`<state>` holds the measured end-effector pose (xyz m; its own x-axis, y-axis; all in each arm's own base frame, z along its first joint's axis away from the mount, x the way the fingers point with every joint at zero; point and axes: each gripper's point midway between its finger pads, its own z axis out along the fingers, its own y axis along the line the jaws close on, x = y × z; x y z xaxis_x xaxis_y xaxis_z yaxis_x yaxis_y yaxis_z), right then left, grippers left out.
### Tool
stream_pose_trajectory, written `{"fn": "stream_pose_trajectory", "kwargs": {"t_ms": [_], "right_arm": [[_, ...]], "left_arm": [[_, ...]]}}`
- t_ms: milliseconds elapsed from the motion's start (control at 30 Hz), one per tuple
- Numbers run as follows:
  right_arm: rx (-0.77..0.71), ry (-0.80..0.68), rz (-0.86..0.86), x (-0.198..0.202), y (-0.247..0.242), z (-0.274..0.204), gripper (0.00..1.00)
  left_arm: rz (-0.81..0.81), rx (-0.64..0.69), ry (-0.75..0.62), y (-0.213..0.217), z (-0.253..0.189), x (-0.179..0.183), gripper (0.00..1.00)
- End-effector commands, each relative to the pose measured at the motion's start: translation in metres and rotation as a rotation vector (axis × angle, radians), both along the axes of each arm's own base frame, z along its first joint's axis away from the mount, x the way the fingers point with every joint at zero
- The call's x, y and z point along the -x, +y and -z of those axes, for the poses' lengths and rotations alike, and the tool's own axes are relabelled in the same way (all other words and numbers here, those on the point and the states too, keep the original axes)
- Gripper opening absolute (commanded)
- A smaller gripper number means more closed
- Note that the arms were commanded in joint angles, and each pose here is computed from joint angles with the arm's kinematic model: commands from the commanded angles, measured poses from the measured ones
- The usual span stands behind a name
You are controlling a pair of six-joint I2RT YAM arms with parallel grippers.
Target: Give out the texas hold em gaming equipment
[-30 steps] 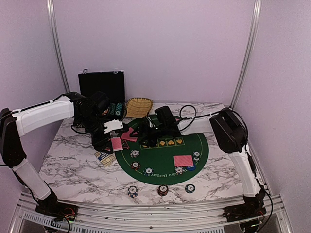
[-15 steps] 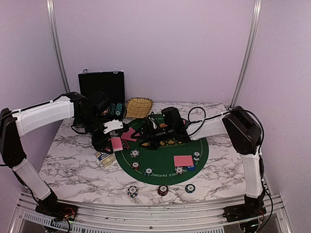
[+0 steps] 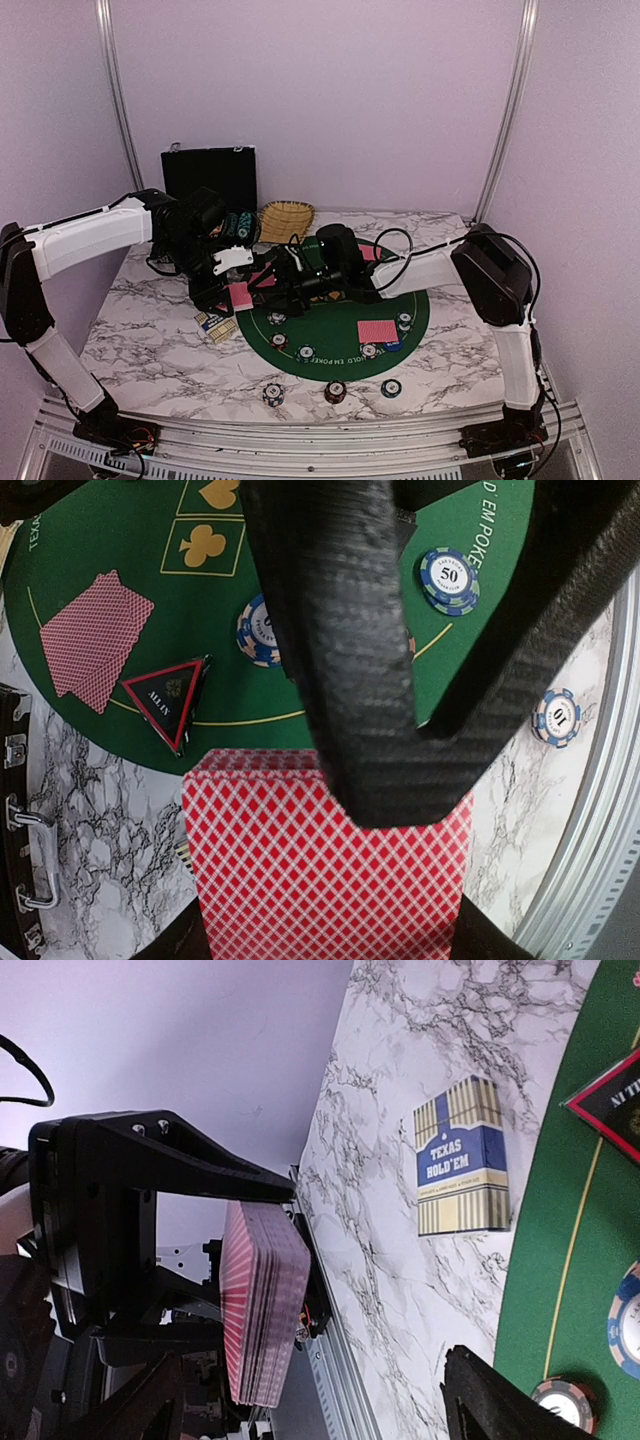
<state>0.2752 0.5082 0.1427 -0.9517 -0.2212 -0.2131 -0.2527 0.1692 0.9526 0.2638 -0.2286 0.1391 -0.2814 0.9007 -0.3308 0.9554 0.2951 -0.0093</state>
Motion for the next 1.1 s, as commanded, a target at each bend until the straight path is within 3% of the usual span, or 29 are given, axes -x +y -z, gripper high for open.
{"fn": "stream_pose_trajectory", "kwargs": {"t_ms": [0,700,900,1067], "right_arm": [[-0.054,-0.025,-0.019,-0.003,0.016,-0.017,0.88],[-0.059,0.014,-0.106,0.007,0.066,-0.002,0.88],[0.004,0.038,-0.063,-0.002,0.06,0.018,0.87],[0.042,0.045,-0.008,-0.015,0.042,0.029,0.8]], "left_arm": [[0.006,0.04,-0.005,-0.005,-0.015,0.001,0.0],[0.006,0.048,0.0,-0.008,-0.016,0.0,0.0],[0.006,0.046,-0.007,-0.007,-0.017,-0.001,0.0],[0.009,0.047,-0.007,-0.007,-0.018,0.0,0.0]]}}
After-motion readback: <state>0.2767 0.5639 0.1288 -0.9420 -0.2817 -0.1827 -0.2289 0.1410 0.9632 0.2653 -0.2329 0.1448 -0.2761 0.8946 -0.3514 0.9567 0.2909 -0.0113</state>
